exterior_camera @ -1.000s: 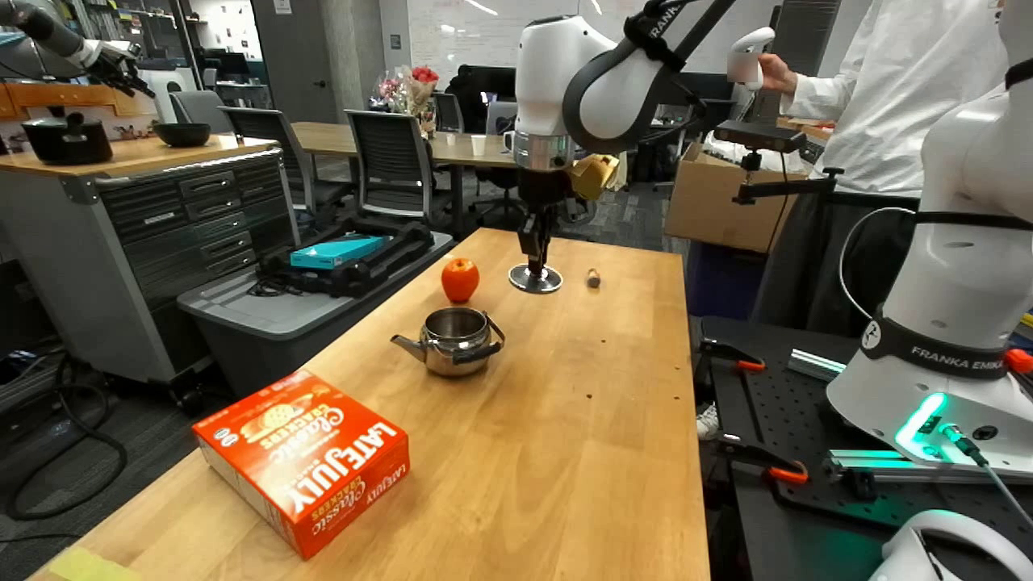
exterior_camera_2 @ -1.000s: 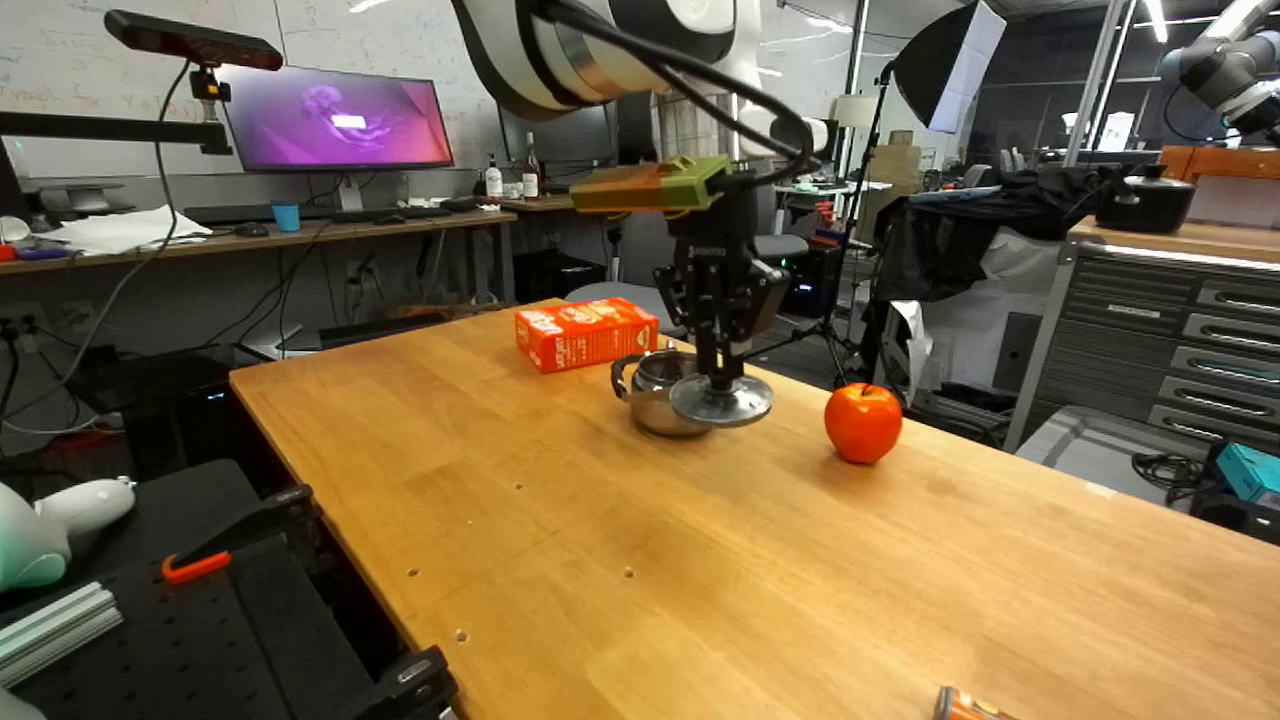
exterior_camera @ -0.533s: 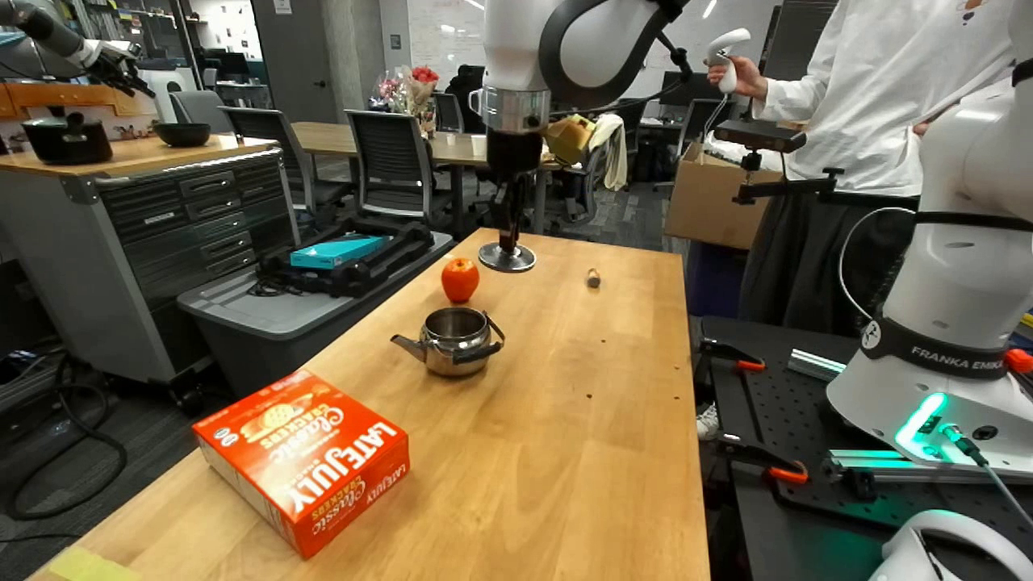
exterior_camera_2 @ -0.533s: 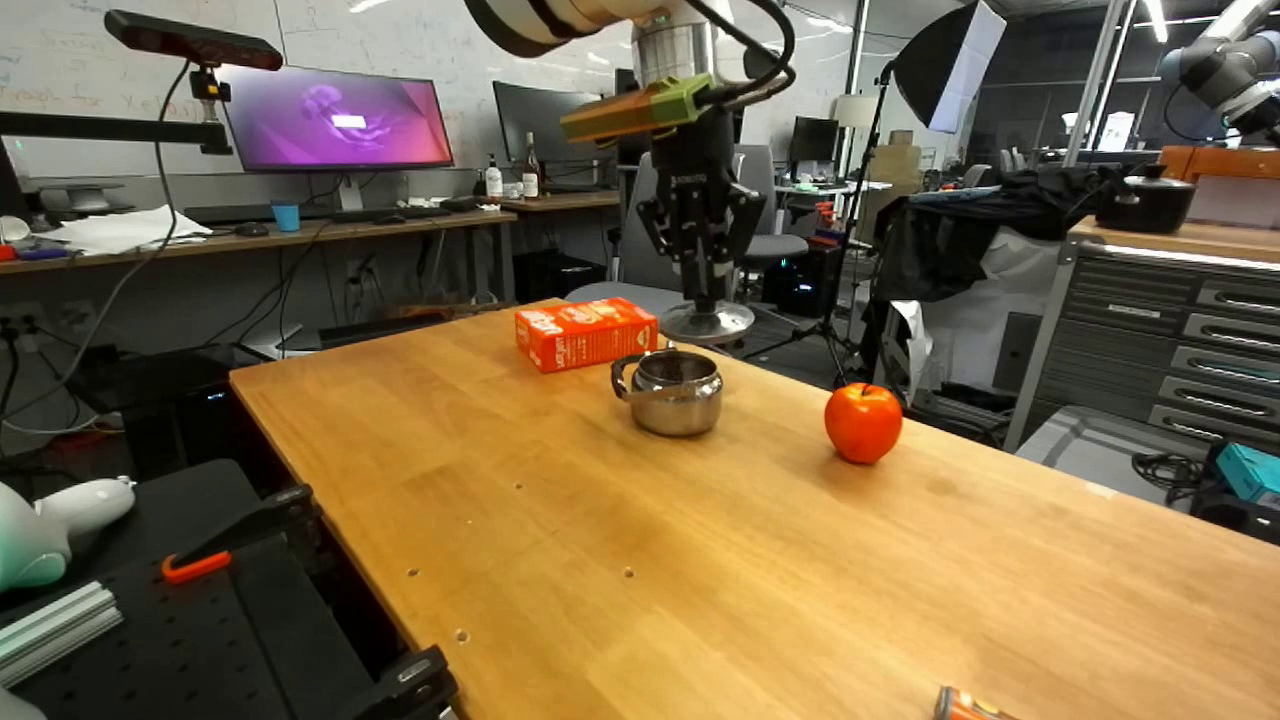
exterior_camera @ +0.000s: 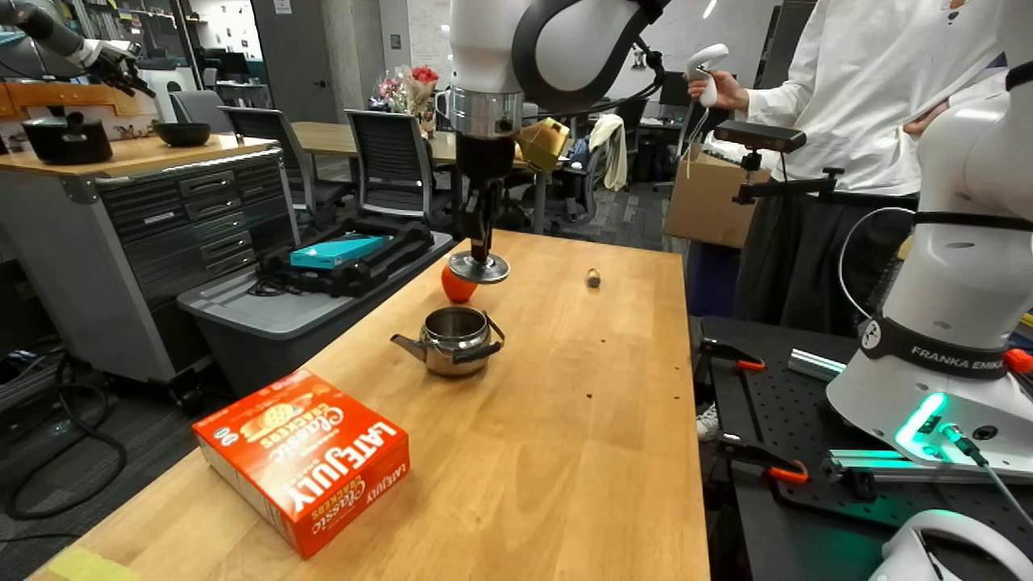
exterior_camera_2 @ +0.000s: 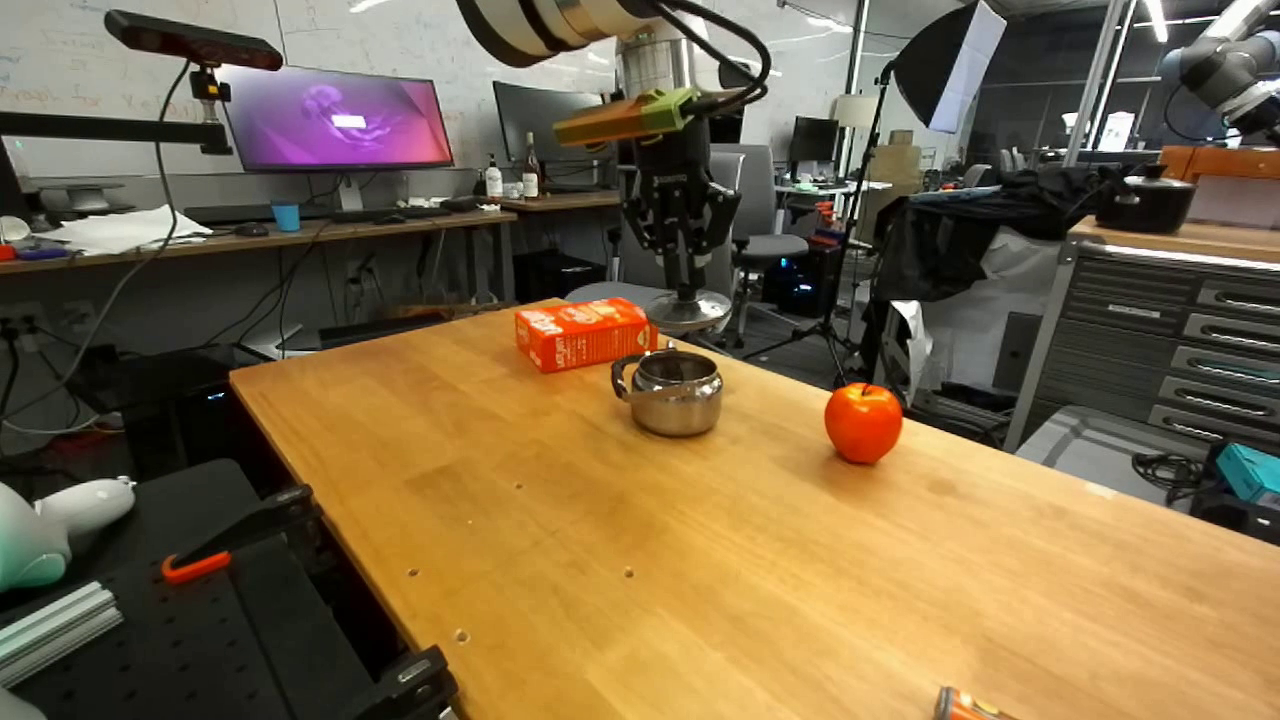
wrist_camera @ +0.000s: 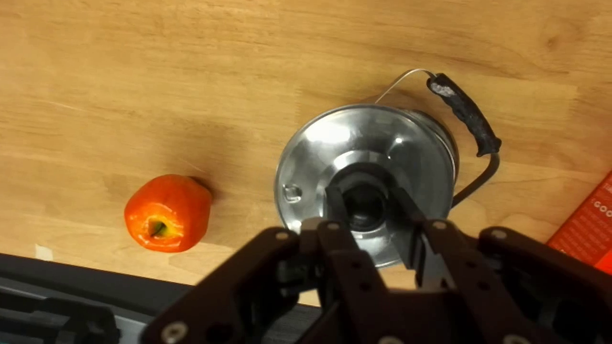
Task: Pick up the lid from the table and put it on the kettle.
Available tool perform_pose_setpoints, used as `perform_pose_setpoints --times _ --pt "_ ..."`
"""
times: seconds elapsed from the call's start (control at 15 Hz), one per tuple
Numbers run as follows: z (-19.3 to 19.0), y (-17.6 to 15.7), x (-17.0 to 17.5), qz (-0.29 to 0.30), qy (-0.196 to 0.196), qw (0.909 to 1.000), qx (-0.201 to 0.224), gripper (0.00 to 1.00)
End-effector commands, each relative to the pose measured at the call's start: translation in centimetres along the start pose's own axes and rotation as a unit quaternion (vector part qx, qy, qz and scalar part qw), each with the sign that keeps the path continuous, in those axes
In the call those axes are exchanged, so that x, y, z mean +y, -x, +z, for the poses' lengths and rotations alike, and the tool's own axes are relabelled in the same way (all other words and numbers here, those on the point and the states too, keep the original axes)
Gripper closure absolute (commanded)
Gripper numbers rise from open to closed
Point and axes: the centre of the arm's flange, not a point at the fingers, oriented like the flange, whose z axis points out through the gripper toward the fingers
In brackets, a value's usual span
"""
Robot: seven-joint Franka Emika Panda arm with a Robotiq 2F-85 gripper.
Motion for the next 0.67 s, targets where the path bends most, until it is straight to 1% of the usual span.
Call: perform_pose_setpoints --times 0.0,0.27,0.6 --pt "0.5 -2.9 -0.9 -0.012 0.0 0.9999 -0.006 0.93" --pt "1.5 -4.5 -1.7 -0.017 -0.007 0.9998 -0.012 0.93" --pt "2.9 -5.4 -2.6 -0.028 -0.01 0.9988 -0.04 0.93"
